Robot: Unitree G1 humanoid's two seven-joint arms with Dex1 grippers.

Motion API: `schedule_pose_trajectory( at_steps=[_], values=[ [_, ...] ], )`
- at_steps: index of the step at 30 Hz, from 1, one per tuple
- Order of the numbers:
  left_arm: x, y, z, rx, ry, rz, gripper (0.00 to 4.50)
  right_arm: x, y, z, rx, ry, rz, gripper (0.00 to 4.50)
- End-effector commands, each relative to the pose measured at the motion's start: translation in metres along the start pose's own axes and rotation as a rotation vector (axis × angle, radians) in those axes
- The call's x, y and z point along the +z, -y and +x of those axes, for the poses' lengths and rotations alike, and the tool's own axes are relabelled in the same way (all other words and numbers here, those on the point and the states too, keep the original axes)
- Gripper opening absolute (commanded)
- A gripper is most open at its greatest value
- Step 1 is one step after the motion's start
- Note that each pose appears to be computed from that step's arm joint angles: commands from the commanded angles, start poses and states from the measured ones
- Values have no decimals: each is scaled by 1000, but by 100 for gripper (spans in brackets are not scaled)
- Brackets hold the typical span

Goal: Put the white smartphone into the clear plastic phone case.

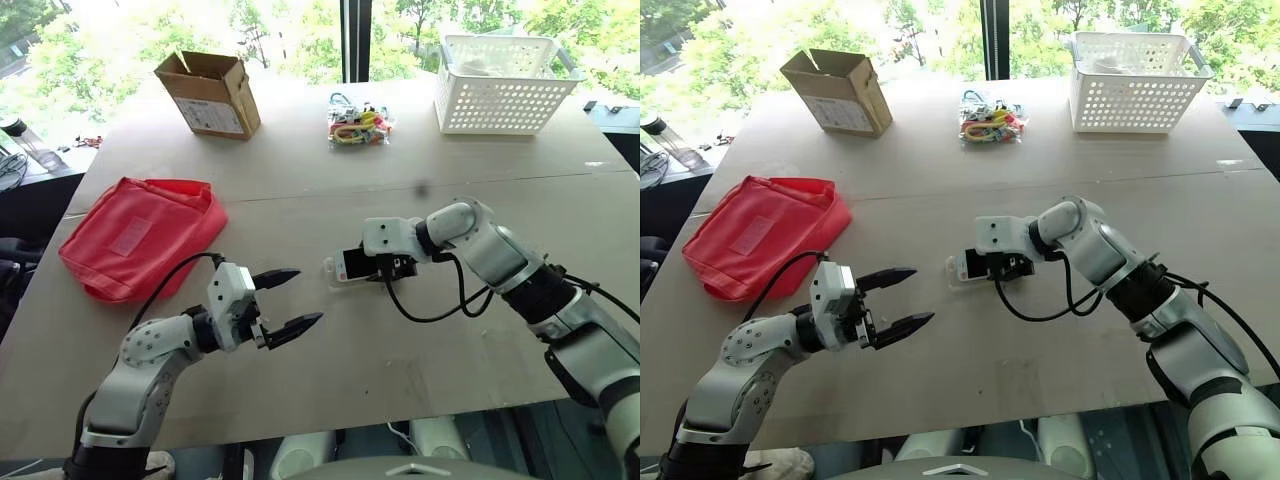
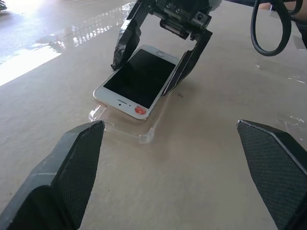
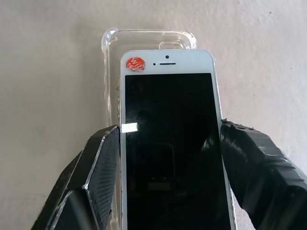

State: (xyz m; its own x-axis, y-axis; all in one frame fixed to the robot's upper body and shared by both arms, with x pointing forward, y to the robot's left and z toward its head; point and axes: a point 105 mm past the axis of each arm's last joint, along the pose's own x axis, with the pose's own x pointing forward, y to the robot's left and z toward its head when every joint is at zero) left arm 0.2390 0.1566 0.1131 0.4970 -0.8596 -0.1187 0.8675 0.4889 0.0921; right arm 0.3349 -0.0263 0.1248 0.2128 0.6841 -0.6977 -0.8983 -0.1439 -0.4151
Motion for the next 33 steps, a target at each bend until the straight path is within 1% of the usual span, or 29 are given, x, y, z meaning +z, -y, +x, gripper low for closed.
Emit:
schedule_pose_trajectory(
  at_steps=[1, 10, 16, 21, 27, 33],
  values=[
    [7, 2, -1, -11, 24, 37, 450, 8, 2, 0, 22, -3, -63, 276],
    [6, 1, -12, 12, 21, 45, 450, 11, 0, -2, 54, 2, -59, 276],
    [6, 0, -13, 16, 21, 48, 450, 14, 1, -5, 68, 1, -46, 276],
    [6, 1, -10, 13, 23, 48, 450, 11, -3, -4, 84, -14, -45, 276],
    [10, 10, 0, 7, 30, 49, 450, 10, -6, -2, 91, -22, -38, 276],
    [12, 9, 2, 11, 28, 48, 450, 8, -10, -1, 100, -30, -35, 276]
  ],
)
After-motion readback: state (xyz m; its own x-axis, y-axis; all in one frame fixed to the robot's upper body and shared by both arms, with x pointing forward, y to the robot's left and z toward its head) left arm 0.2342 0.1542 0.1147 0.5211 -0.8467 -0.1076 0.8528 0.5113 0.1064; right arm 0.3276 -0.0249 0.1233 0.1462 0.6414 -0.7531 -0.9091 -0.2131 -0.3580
